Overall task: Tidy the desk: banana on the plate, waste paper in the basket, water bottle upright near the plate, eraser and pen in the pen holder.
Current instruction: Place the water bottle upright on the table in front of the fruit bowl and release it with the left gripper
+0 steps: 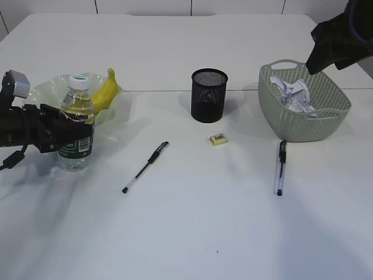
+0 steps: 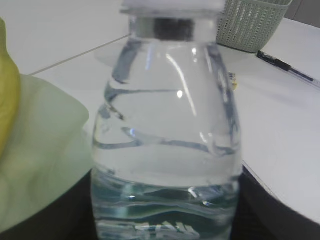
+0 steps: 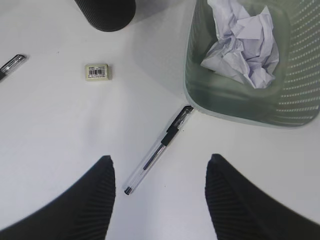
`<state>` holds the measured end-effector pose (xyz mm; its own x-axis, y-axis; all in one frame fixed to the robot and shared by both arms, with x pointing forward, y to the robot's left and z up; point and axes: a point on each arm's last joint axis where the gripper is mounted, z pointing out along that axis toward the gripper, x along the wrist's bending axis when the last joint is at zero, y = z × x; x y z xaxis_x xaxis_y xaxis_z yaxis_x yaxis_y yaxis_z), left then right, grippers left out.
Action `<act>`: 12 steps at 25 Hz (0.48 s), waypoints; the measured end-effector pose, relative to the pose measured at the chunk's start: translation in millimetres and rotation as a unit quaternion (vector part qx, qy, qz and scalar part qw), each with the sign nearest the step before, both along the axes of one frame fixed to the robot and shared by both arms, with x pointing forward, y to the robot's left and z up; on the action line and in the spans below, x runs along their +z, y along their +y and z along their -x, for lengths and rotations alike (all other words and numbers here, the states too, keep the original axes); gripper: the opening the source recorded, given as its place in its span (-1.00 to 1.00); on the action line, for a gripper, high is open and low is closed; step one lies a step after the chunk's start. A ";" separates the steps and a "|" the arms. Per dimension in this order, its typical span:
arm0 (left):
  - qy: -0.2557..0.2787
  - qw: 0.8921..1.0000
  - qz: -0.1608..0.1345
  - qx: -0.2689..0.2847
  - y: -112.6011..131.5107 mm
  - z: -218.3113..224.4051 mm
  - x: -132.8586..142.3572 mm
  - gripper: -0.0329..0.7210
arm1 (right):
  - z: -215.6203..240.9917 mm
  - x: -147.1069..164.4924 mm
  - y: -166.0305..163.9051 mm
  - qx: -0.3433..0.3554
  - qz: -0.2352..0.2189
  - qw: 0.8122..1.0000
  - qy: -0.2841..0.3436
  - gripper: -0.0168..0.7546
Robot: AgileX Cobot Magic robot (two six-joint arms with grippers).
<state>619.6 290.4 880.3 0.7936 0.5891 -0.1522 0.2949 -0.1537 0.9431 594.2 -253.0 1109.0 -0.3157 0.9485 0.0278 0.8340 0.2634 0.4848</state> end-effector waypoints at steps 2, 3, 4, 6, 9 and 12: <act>0.000 1.000 0.000 0.000 0.1 -0.1 -1.4 0.24 | -0.4 0.2 0.0 0.000 0.000 1.000 -0.002 0.16; -0.001 1.000 -0.001 0.000 0.1 -0.1 -1.4 0.24 | -0.3 0.2 0.0 0.000 0.000 1.000 -0.002 0.16; -0.003 1.000 -0.001 0.000 0.1 -0.2 -1.3 0.24 | -0.3 0.2 0.0 0.000 0.000 1.000 -0.002 0.16; -0.005 1.000 -0.002 0.000 0.1 -0.3 -1.3 0.24 | -0.3 0.2 0.0 0.000 0.000 1.000 -0.002 0.16; -0.006 1.000 -0.003 0.000 0.1 -0.3 -1.3 0.24 | -0.3 0.2 0.0 0.000 0.000 1.000 -0.002 0.16; -0.006 1.000 -0.003 0.000 0.2 -0.4 -1.2 0.24 | -0.3 0.2 0.1 0.000 -0.001 1.000 -0.002 0.16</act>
